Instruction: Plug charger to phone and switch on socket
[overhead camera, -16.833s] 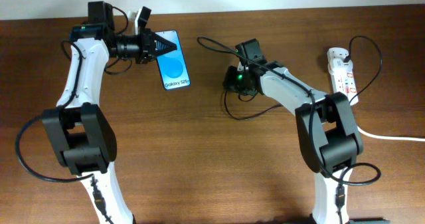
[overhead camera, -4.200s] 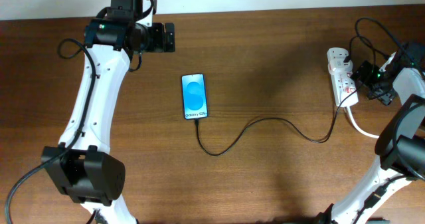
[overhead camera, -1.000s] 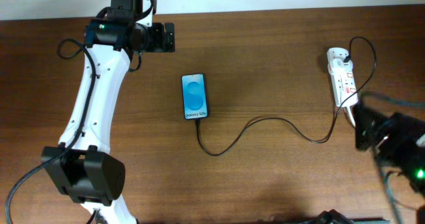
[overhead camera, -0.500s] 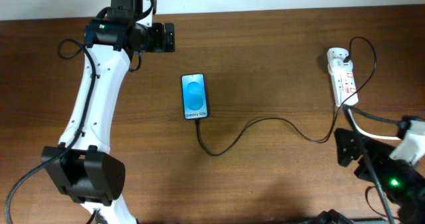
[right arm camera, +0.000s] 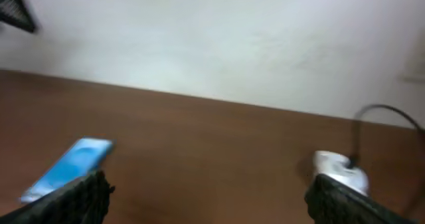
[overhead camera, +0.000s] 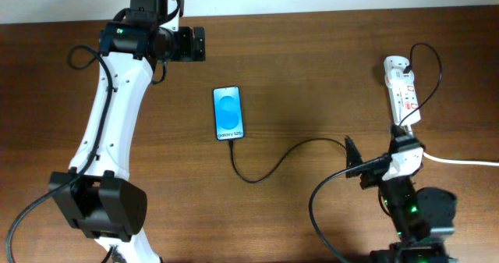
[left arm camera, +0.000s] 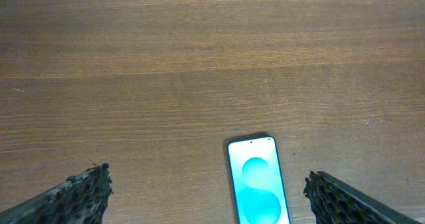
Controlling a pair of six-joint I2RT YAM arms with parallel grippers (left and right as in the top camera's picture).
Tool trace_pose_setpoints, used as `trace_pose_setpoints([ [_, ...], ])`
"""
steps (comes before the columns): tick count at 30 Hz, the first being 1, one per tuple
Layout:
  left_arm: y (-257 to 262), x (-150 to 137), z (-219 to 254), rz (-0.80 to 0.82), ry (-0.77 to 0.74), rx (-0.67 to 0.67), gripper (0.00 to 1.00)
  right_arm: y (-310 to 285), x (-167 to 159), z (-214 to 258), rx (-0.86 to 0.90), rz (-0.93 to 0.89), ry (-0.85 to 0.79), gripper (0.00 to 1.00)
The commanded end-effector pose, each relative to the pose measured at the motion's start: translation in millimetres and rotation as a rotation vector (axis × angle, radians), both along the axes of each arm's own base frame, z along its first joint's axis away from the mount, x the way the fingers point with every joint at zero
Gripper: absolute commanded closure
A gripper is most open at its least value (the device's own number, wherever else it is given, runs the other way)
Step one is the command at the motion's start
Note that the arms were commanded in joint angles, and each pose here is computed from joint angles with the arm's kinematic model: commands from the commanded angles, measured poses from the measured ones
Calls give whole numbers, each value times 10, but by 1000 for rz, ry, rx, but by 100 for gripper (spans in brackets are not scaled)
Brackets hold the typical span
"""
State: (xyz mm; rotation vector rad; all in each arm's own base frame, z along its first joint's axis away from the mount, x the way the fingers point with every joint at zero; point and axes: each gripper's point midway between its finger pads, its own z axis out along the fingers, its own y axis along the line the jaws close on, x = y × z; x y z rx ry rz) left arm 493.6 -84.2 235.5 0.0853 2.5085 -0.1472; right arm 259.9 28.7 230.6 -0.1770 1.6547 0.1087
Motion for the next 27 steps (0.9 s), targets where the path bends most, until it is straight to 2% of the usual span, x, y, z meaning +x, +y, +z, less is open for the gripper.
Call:
trace_pose_setpoints([
  [1, 22, 6, -46, -4, 9, 11, 1, -196, -32, -319, -10, -119, -7, 2],
  [9, 22, 6, -46, -4, 9, 11, 1, -195, -135, -755, -10, -119, -12, 2],
  [17, 22, 6, -46, -4, 9, 11, 1, -206, -140, -729, -10, -123, -24, 2],
  [23, 22, 6, -46, -4, 9, 11, 1, -496, -147, -727, -11, -241, -24, 2],
  [27, 22, 6, -46, -4, 9, 12, 1, -486, -146, -727, -11, -237, -24, 2],
])
